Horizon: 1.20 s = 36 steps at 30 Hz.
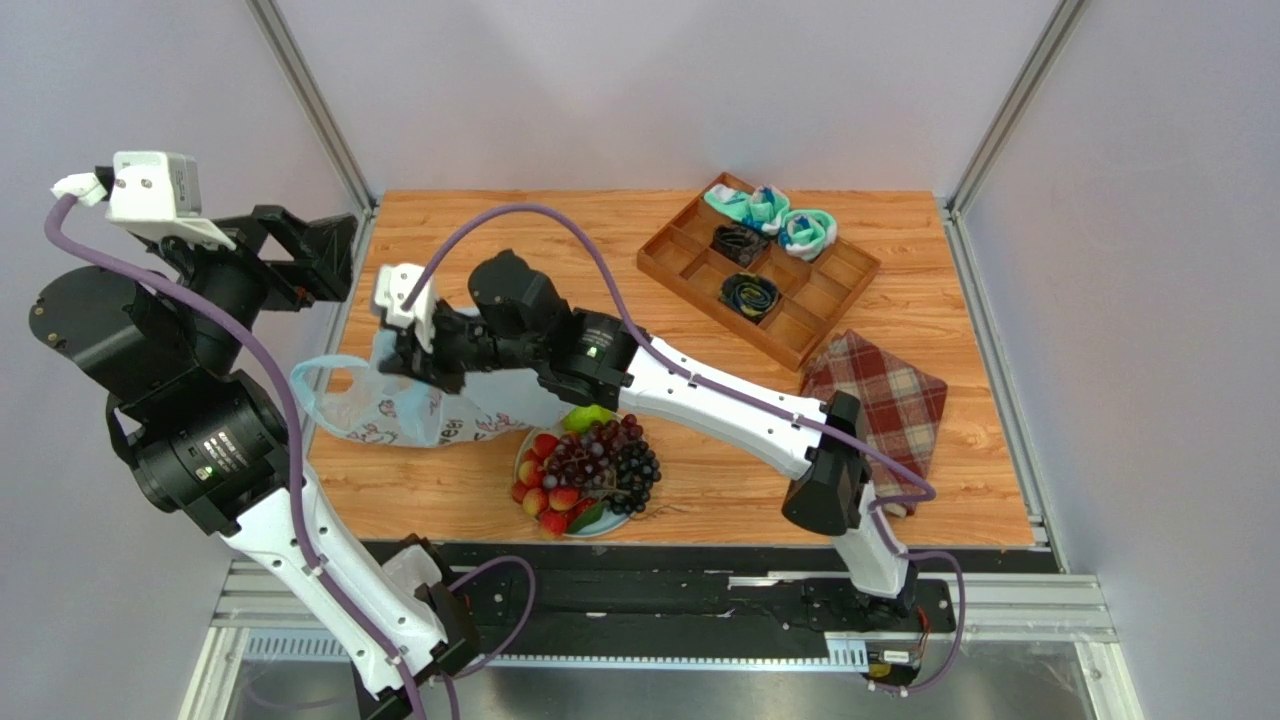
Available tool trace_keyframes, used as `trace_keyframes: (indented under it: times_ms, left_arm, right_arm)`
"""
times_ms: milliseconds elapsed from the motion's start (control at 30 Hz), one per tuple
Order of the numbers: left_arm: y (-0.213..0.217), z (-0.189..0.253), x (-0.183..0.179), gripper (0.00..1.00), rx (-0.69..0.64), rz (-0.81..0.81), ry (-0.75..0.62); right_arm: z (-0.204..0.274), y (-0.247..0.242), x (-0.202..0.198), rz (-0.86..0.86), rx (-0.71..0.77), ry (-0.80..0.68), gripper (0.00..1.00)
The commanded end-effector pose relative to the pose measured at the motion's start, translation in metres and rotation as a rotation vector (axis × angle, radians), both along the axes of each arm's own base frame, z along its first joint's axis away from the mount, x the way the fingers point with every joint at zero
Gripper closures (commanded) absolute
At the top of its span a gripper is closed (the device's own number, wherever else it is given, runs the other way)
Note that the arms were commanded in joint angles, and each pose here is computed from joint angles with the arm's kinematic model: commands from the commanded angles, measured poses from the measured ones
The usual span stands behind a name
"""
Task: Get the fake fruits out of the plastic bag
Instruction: Adjust the plastic bag at the center of the board.
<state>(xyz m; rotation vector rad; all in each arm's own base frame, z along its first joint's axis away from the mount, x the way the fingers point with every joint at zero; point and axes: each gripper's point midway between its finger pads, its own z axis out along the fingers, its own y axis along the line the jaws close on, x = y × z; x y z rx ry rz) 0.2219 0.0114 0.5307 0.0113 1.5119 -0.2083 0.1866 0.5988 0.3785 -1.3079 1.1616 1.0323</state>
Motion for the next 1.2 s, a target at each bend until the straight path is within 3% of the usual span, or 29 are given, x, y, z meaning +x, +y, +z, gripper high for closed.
trace_keyframes:
  times_ms: [0,100,200,367,567,600,667,733,867,933,967,1000,1167]
  left_arm:
    - [0.015,-0.094,0.011,0.07,-0.362,0.070,0.307]
    - [-0.002,-0.204,0.004,0.21,-0.711,0.032,0.657]
    - [-0.025,-0.273,-0.020,0.31,-0.849,-0.010,0.869]
    - [-0.047,-0.288,-0.034,0.44,-0.781,-0.179,0.875]
    - [-0.061,-0.316,-0.034,0.63,-0.775,-0.192,1.006]
    - [-0.064,-0.312,-0.033,0.77,-0.789,-0.198,0.996]
    - [-0.073,-0.295,-0.033,0.86,-0.743,-0.253,0.942]
    - [-0.074,-0.276,-0.030,0.86,-0.710,-0.275,0.889]
    - [-0.067,-0.192,-0.027,0.84,-0.487,-0.281,0.680]
    - [-0.071,-0.172,-0.031,0.83,-0.435,-0.305,0.635]
    - [-0.075,-0.162,-0.036,0.90,-0.418,-0.324,0.615]
    - [-0.078,-0.166,-0.040,0.99,-0.439,-0.333,0.644]
    - [-0.083,-0.208,-0.056,1.00,-0.484,-0.343,0.782]
  right_arm:
    - [-0.072,-0.045,-0.035,0.092,-0.237,0.279,1.00]
    - [-0.092,-0.071,-0.049,0.139,-0.354,0.285,1.00]
    - [-0.101,-0.084,-0.040,0.092,-0.388,0.337,1.00]
    - [-0.102,-0.099,-0.019,-0.006,-0.374,0.394,1.00]
    - [-0.077,-0.103,-0.015,-0.001,-0.313,0.405,1.00]
    - [-0.075,-0.102,-0.013,-0.023,-0.307,0.444,1.00]
    - [-0.071,-0.098,-0.005,-0.046,-0.292,0.451,1.00]
    - [-0.072,-0.094,0.001,-0.063,-0.290,0.455,1.00]
    - [-0.079,-0.086,0.015,-0.100,-0.274,0.506,1.00]
    - [-0.078,-0.085,0.026,-0.134,-0.253,0.542,1.00]
    - [-0.080,-0.085,0.030,-0.144,-0.253,0.546,1.00]
    - [-0.078,-0.084,0.034,-0.150,-0.245,0.548,1.00]
    - [-0.071,-0.081,0.042,-0.145,-0.222,0.550,1.00]
